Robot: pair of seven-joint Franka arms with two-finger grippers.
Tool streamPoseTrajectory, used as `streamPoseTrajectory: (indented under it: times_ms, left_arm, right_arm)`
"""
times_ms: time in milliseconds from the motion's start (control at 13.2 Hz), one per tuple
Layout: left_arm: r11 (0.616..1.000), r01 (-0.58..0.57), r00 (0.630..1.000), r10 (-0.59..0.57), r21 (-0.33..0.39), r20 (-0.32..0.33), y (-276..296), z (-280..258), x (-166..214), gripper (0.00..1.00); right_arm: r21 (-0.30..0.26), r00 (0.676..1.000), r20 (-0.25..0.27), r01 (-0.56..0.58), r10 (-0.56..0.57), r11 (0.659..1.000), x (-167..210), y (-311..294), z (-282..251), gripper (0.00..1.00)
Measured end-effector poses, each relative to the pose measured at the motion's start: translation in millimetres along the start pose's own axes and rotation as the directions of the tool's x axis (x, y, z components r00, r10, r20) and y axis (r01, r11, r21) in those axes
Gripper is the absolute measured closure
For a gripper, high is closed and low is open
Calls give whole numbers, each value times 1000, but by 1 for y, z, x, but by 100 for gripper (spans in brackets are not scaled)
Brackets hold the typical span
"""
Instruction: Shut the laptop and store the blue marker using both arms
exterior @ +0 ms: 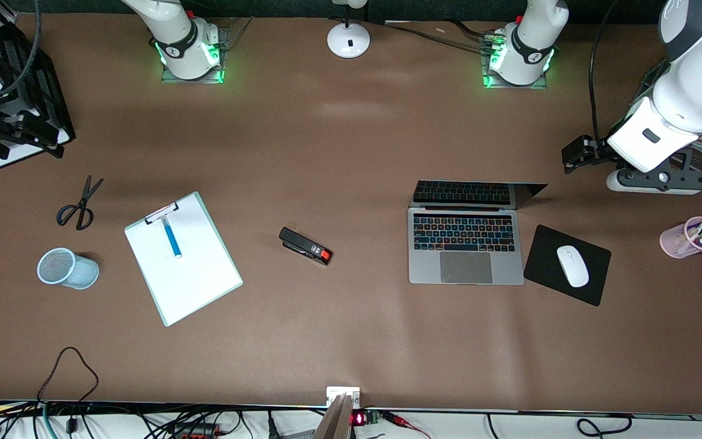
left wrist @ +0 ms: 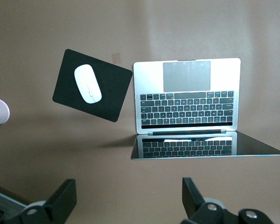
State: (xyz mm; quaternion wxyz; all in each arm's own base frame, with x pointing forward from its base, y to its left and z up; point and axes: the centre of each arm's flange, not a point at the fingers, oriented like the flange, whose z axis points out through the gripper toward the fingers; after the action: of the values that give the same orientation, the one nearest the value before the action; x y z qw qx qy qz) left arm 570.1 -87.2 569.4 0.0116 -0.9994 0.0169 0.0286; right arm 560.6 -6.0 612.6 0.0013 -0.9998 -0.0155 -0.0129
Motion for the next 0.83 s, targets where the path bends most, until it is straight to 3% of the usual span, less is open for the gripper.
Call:
streamPoseTrajectory:
  times_ms: [833]
  left_arm:
    - [1000,-3,1000,3,0,0,2,0,0,0]
  right_arm:
    - [-1,1000,-9,-3,3,1000,4,1,2,0]
